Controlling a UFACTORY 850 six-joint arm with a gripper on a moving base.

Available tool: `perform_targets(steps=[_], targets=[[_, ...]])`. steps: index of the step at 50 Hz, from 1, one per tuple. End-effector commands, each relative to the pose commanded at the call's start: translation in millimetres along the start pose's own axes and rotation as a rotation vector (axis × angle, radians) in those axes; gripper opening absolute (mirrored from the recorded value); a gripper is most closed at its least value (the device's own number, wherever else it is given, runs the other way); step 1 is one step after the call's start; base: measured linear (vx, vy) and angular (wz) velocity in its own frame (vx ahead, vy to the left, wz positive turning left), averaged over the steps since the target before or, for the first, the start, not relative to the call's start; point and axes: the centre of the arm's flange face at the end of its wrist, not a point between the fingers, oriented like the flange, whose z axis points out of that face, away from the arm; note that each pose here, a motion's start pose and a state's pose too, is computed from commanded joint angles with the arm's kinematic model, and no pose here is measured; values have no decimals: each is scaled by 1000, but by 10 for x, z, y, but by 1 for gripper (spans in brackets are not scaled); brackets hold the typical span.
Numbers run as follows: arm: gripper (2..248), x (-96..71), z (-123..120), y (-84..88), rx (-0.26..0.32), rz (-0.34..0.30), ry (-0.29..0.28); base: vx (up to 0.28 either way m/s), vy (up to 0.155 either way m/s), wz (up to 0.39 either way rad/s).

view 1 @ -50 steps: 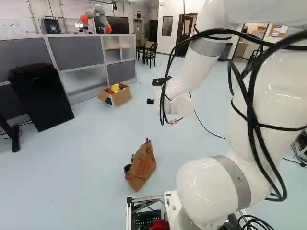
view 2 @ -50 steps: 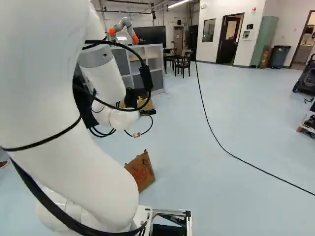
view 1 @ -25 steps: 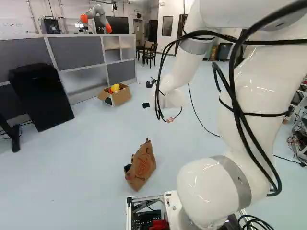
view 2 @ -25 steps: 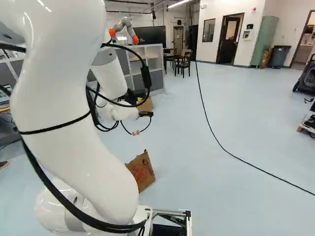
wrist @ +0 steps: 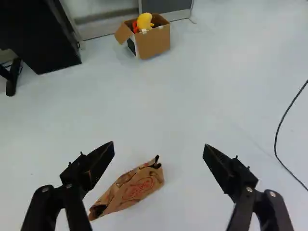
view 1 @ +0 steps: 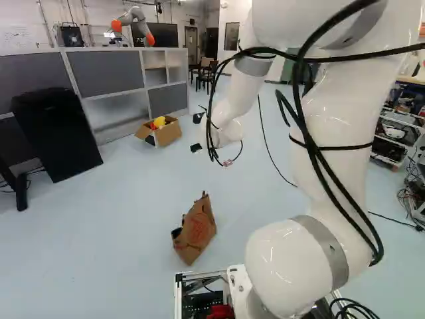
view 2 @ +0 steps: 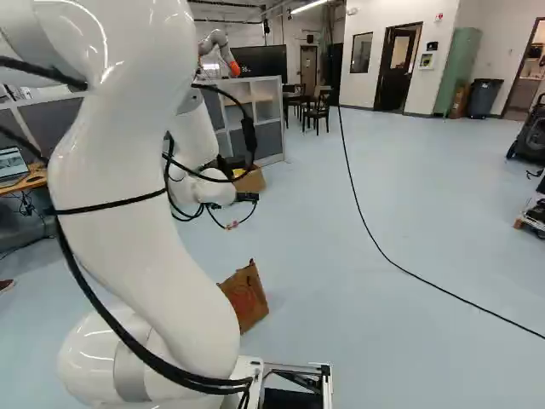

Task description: Pick up the grocery bag from the ground

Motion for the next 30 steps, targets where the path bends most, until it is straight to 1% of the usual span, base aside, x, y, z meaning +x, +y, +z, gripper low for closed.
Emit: perform_targets(steps=[15, 30], targets=[[247, 65, 360, -101, 19, -15, -16, 0, 0, 0], [247, -31, 550, -112, 22, -16, -61, 0, 0, 0]])
